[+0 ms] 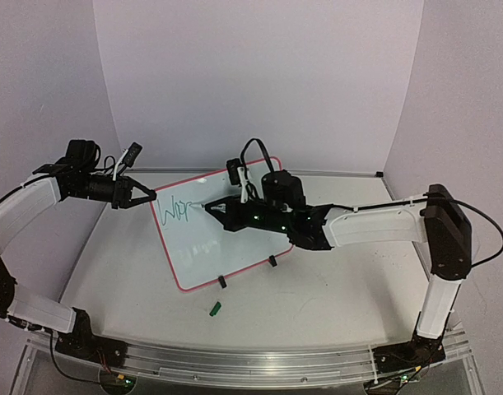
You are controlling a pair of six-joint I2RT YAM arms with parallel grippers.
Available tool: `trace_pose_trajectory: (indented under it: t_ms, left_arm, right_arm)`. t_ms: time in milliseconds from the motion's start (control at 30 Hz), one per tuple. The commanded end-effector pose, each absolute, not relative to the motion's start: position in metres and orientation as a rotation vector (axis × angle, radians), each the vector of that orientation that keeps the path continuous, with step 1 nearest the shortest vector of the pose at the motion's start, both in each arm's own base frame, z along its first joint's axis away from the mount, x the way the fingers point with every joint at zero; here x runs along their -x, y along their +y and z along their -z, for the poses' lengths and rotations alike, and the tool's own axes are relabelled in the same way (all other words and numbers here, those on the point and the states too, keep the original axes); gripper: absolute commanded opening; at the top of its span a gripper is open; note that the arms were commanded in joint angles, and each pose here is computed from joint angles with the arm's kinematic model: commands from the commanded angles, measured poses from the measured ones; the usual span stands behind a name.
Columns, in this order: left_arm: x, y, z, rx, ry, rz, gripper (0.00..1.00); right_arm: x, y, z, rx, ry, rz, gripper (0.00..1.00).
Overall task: Write a sentence on the whiteboard
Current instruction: Write on the whiteboard with the whiteboard marker without the cap.
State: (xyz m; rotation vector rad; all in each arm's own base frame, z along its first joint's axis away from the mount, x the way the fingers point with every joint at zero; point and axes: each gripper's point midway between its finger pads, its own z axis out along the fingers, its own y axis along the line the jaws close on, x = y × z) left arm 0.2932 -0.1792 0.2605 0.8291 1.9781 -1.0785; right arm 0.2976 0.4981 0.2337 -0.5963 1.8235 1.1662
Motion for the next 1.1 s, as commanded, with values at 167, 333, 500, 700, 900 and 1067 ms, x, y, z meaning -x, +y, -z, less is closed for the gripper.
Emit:
trace_pose_trajectory:
  t_ms: [167,333,500,700,900,1067]
  left_arm:
    - [-0.29,-0.18,-0.268,-0.837,1.955,1.09,0.0]
    - [-0.289,-0.18,-0.268,-0.838,1.953,1.089,0.0]
    - [-0.289,-0.18,-0.268,-0.838,1.953,1.088,0.0]
    - [-0.289,-0.18,-0.268,-0.838,1.952,1.087,0.0]
    - [-0.29,-0.18,-0.268,-0.836,1.955,1.087,0.0]
    - [-0.29,-0.18,-0.268,-0.837,1.955,1.087,0.0]
  right_arm:
    - [-0.314,0.496,-0.239,0.525,1.819,-1.101,0.0]
    - [-0.319,0.485,-0.247,0.468,1.805,-1.067,0.0]
    - [-0.318,0.481,-0.256,0.453,1.781,-1.07,0.0]
    - [-0.318,0.479,-0.252,0.449,1.788,-1.062,0.0]
    - [-0.313,0.479,-0.239,0.475,1.818,-1.068,0.0]
    - [-0.305,0.482,-0.224,0.521,1.854,-1.094,0.0]
